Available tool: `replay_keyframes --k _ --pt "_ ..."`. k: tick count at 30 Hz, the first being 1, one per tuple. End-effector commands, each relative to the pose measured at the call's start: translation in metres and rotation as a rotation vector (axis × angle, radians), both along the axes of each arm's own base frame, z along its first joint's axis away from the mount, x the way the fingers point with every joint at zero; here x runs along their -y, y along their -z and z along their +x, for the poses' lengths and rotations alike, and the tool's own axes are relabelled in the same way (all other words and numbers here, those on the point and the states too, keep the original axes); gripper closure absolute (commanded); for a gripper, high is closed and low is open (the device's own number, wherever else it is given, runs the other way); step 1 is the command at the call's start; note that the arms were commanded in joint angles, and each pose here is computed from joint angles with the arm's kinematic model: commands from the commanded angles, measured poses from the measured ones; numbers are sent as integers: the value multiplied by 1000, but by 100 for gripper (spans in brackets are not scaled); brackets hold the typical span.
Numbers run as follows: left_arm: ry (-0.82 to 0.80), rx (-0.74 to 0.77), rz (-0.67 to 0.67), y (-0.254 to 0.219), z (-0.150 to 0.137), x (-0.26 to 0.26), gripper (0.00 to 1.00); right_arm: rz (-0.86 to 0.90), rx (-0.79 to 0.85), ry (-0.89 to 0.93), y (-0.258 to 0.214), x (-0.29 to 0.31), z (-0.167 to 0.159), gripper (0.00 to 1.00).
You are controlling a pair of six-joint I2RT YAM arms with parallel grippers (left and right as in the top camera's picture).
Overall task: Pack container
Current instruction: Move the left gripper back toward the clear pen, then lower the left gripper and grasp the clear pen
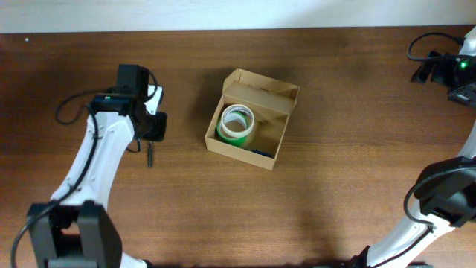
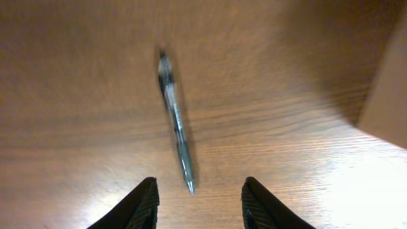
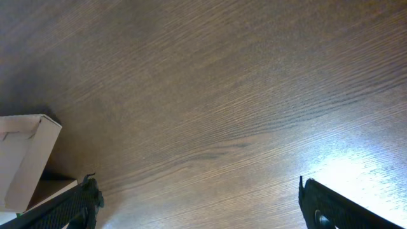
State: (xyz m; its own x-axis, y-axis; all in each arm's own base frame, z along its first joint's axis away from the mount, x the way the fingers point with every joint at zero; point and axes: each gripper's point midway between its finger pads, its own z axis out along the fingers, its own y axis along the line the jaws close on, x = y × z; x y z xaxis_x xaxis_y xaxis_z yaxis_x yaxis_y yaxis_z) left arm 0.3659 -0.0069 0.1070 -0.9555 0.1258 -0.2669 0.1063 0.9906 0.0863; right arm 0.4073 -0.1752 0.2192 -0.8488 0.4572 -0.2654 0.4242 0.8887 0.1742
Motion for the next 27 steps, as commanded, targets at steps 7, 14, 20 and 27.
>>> replay_keyframes --k 7,14,20,27 --pt "-252 -150 -93 56 -5 -38 58 6 1 -8 0 -3 0 1" --pt "-253 -207 -98 85 -4 -36 59 6 1 -8 0 -3 0 1" --pt "-250 -173 -99 88 6 -37 59 6 1 -8 0 -3 0 1" --pt "-247 -223 -115 111 4 -33 59 6 1 -8 0 -3 0 1"
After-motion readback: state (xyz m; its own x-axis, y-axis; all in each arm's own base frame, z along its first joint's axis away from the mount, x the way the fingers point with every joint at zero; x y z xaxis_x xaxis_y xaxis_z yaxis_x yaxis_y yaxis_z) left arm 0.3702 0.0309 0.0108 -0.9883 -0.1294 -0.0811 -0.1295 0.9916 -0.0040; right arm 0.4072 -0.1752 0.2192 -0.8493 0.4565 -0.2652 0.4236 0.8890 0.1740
